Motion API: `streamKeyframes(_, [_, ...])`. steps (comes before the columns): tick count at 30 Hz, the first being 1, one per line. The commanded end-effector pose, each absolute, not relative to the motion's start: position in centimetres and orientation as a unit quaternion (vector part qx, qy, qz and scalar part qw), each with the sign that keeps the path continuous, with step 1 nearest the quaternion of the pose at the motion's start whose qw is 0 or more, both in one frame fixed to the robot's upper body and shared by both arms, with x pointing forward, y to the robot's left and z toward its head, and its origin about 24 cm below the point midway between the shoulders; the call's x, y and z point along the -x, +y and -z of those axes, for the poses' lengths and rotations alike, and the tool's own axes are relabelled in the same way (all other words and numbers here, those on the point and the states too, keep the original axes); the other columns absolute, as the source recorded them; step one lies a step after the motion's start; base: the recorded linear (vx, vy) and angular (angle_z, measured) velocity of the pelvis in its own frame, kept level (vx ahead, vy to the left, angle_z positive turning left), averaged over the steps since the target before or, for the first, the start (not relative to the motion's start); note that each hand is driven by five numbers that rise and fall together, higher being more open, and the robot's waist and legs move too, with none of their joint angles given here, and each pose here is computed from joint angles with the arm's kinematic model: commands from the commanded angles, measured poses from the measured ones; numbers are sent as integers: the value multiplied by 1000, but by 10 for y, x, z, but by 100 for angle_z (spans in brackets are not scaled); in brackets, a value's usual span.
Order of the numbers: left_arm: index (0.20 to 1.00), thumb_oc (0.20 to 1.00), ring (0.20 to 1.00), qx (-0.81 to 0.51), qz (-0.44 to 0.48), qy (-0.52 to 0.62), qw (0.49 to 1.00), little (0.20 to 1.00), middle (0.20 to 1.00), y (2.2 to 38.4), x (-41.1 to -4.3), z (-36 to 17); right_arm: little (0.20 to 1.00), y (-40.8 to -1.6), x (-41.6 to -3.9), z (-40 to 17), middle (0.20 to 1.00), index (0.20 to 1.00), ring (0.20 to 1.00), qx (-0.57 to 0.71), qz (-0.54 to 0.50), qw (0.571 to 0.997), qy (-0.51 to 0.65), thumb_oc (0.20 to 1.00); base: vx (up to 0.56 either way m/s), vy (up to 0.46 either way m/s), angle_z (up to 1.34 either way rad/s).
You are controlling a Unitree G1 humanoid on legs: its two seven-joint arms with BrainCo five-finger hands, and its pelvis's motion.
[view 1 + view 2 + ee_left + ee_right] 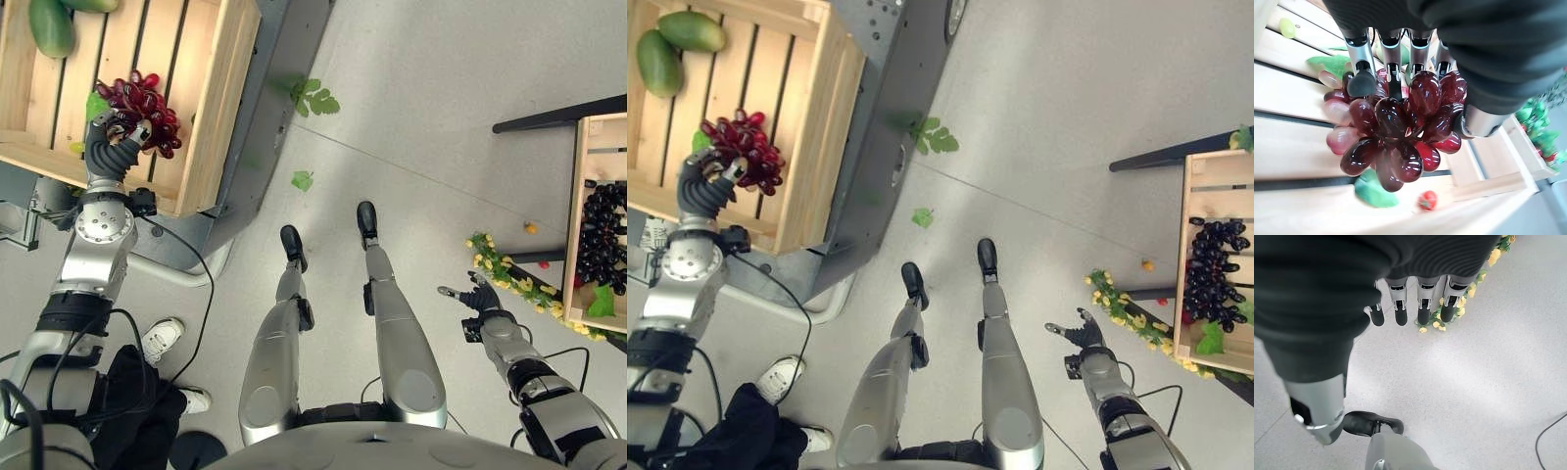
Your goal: Pick up the fruits from the basket on one side to the basket on the other side
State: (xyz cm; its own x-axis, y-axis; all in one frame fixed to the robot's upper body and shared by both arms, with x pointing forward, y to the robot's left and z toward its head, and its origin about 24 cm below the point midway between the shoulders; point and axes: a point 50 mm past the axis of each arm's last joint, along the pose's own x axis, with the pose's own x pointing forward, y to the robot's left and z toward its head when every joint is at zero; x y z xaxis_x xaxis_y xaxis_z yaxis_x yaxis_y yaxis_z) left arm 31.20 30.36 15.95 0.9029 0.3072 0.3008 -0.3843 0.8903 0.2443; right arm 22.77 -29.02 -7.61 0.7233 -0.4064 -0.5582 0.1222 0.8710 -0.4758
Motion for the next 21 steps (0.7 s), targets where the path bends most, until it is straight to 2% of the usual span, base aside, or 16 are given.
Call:
streamKeyframes(1, [200, 200, 200, -93, -175, -189, 962, 200, 200, 309, -303, -177, 1000, -292, -194, 99, 1000, 1000, 1000, 196, 150, 881, 403, 1000, -5, -14, 8])
streamKeyframes(21, [200, 200, 200, 21, -91, -243, 966, 200, 200, 283, -276, -179, 1000, -287, -182, 109, 1000, 1000, 1000, 212, 125, 867, 434, 1000, 9, -9, 3])
